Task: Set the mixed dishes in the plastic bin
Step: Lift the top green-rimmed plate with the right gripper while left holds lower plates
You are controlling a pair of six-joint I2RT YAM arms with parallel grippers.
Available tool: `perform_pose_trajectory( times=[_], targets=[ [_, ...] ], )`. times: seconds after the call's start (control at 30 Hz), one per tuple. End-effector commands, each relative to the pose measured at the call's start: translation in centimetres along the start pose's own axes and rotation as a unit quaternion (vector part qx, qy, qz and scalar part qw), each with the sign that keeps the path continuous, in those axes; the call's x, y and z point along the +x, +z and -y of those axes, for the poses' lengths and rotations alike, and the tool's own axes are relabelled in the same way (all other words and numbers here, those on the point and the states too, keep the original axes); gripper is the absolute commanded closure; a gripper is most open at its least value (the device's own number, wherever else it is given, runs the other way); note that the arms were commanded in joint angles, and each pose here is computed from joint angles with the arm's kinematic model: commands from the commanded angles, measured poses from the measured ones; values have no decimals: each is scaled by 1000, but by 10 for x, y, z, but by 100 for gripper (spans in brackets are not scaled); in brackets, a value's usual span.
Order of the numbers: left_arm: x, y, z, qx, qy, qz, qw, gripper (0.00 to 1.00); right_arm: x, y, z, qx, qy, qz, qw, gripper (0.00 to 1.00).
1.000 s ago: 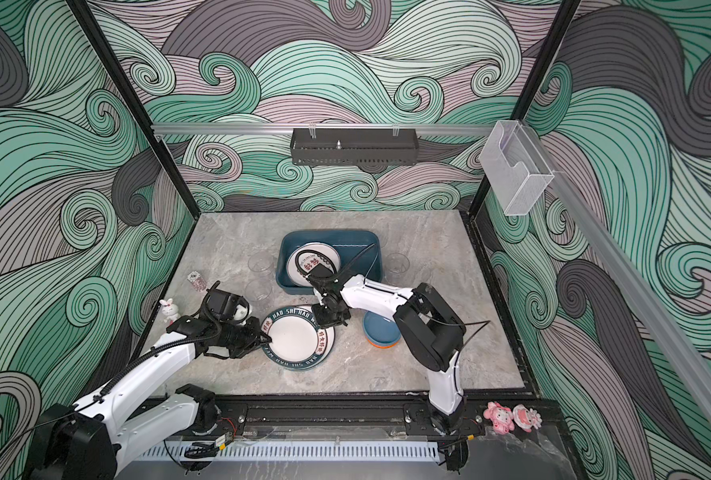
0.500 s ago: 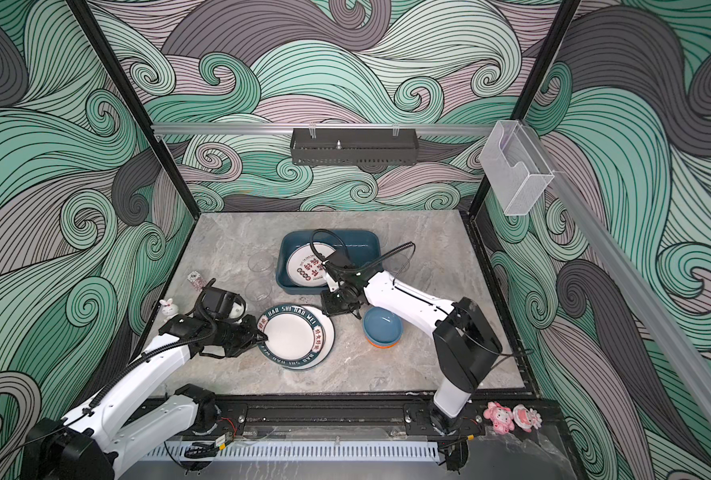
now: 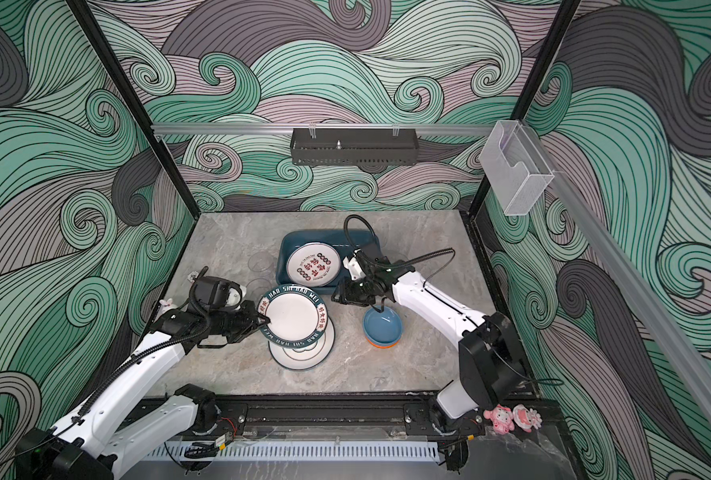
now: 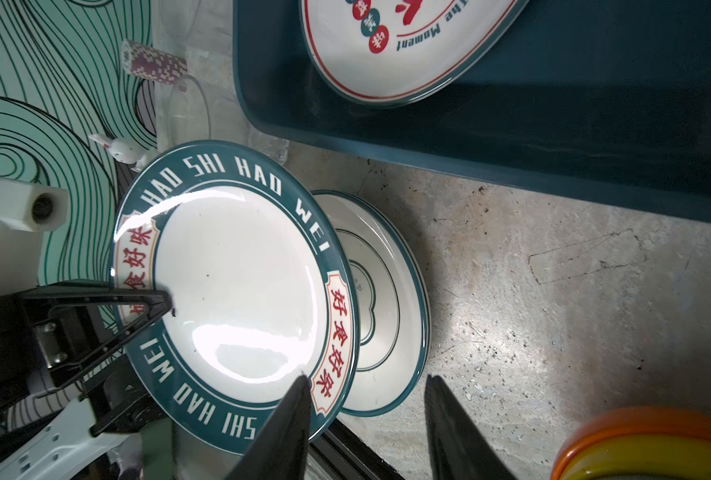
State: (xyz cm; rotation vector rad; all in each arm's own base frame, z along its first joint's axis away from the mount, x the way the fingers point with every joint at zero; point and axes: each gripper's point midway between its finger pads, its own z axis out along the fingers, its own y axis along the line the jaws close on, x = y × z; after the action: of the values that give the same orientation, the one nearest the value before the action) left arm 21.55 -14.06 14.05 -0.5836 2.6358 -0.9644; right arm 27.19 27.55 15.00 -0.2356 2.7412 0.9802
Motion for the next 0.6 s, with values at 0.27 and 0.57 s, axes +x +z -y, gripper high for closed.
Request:
perform_pose_trajectory(
  times=[0.27, 0.57],
  targets=[
    [-27, -28, 73, 125, 22, 47, 991, 100, -16, -4, -28, -118, 41, 23, 992, 52],
    [-30, -31, 94, 169, 19, 41, 985, 100, -27, -10, -45, -176, 52, 36, 982, 52]
  ],
)
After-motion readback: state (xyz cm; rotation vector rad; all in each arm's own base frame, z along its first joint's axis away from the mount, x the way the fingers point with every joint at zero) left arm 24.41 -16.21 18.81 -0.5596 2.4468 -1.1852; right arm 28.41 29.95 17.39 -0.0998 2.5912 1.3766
